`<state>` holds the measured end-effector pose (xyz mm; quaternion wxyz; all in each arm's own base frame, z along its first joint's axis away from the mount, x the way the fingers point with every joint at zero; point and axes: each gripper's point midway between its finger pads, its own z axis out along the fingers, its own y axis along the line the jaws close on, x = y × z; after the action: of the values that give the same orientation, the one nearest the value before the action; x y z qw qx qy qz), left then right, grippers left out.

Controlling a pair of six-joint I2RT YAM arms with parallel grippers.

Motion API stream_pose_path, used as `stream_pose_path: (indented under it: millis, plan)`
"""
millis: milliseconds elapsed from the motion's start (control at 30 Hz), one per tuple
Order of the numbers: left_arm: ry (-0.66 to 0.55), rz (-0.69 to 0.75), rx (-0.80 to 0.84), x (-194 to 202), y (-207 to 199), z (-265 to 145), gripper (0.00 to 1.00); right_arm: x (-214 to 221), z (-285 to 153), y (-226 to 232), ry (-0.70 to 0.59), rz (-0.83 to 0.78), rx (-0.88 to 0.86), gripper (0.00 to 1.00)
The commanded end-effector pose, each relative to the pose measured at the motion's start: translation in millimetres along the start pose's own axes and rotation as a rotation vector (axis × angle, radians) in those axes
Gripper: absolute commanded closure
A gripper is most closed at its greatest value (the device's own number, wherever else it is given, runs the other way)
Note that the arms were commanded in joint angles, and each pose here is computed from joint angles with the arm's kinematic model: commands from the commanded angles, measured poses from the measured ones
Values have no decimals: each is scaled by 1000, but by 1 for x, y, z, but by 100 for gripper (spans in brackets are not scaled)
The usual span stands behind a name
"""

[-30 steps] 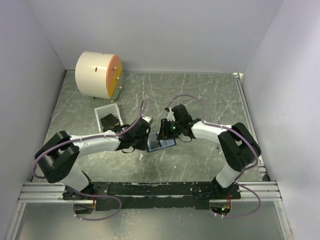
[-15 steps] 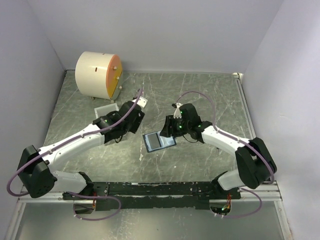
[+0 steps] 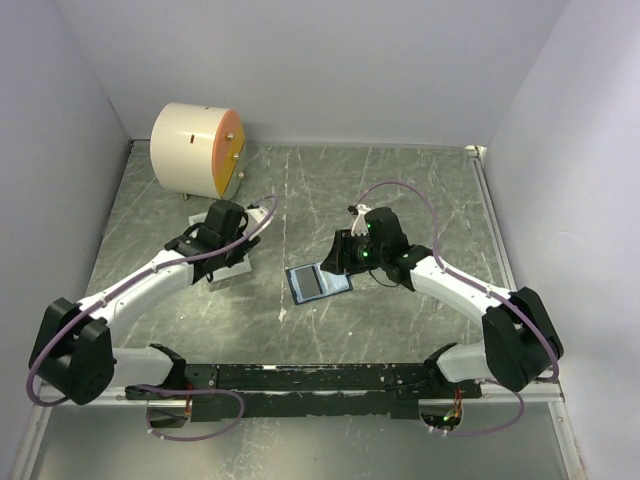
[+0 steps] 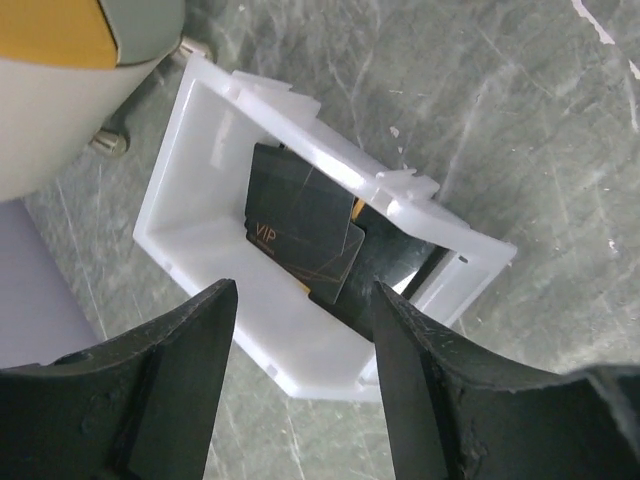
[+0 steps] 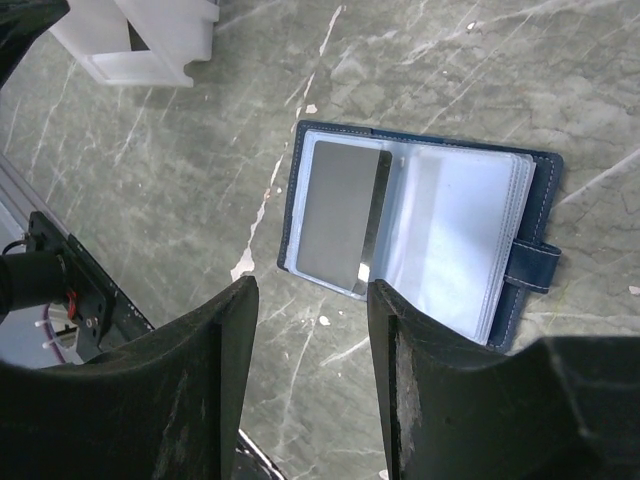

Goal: Put the credit cards into the card holder
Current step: Pick up the credit card from the storage box.

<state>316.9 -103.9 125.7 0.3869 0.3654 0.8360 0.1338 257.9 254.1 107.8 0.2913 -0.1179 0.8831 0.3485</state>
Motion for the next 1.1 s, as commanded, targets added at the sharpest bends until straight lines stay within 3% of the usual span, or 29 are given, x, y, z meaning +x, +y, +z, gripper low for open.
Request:
stream_pose_path:
  millis: [0,233,533,1067]
  plan:
    - [-79,95,76,-15,2,19,34,-3,-5,0,-10,-6,-3,52]
    - [-51,97,112,1,15,42,37,-13,-11,-2,-26,-22,21,52]
    - [-46,73,136,9,0,68,36,-16,-6,-7,-17,-18,43,52]
    - [9,106,147,19,-5,83,35,-23,-10,-6,-40,-18,51,52]
